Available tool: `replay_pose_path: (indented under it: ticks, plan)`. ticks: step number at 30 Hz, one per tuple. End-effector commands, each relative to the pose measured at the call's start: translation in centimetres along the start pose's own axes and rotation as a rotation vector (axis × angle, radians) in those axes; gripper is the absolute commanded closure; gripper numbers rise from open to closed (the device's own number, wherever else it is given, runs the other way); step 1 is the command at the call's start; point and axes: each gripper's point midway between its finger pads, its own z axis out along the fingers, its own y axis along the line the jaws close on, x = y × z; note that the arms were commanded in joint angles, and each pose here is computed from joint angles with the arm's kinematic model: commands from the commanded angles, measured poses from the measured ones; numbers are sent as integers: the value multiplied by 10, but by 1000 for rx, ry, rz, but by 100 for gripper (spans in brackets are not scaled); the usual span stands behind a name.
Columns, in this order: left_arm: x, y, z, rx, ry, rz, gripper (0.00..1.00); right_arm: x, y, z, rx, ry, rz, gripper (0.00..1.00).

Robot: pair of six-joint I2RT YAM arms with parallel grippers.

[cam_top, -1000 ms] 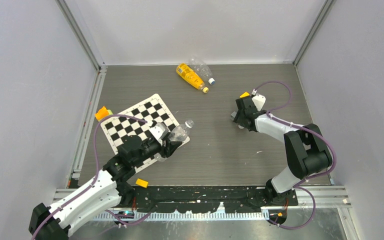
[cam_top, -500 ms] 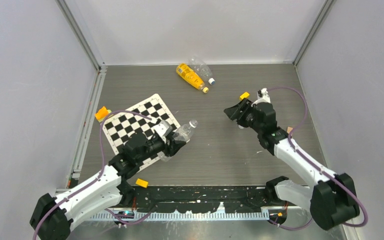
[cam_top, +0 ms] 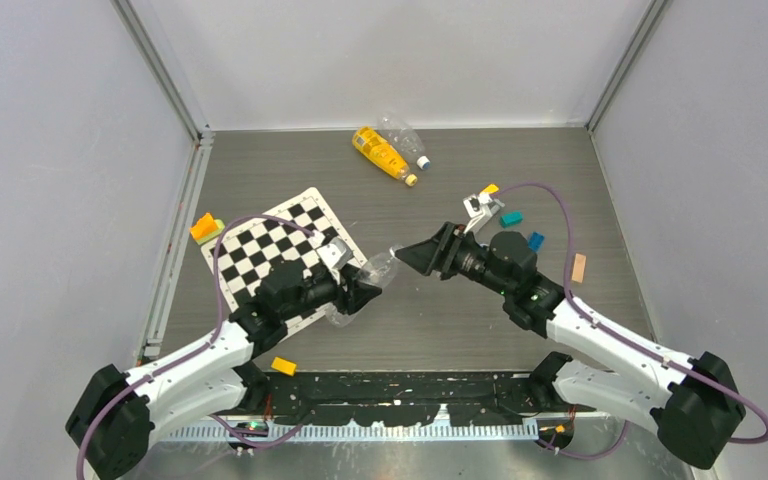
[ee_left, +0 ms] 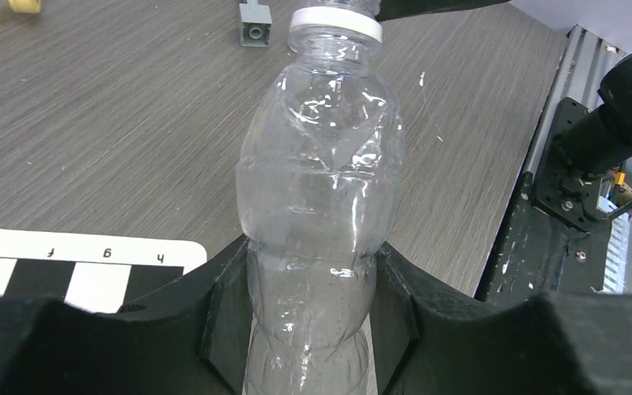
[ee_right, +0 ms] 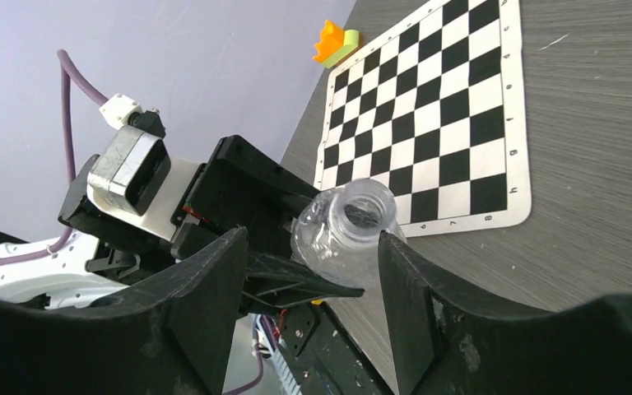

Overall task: Unscrew the bottle caps
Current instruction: Place the plastic bottle at the center of the board.

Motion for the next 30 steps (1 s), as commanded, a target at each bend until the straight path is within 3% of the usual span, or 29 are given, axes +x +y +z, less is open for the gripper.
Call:
replay_pose_path:
  ticks: [1, 11, 19, 27, 30]
  plan:
    - [-40, -13, 3, 63, -111, 30, 84, -11, 22, 17, -11, -43, -61, 35]
    - [-48, -14, -3, 56, -147, 56, 84, -13, 0, 27, 96, -67, -68, 35]
    - [-48, -21, -2, 100, -151, 59, 84, -6, 3, 38, 60, -32, -60, 38]
    - [-47, -25, -3, 123, -154, 55, 83, 1, 2, 48, 44, -6, -52, 47]
    - [-47, -20, -4, 93, -160, 48, 83, 1, 1, 47, 46, -8, -56, 63]
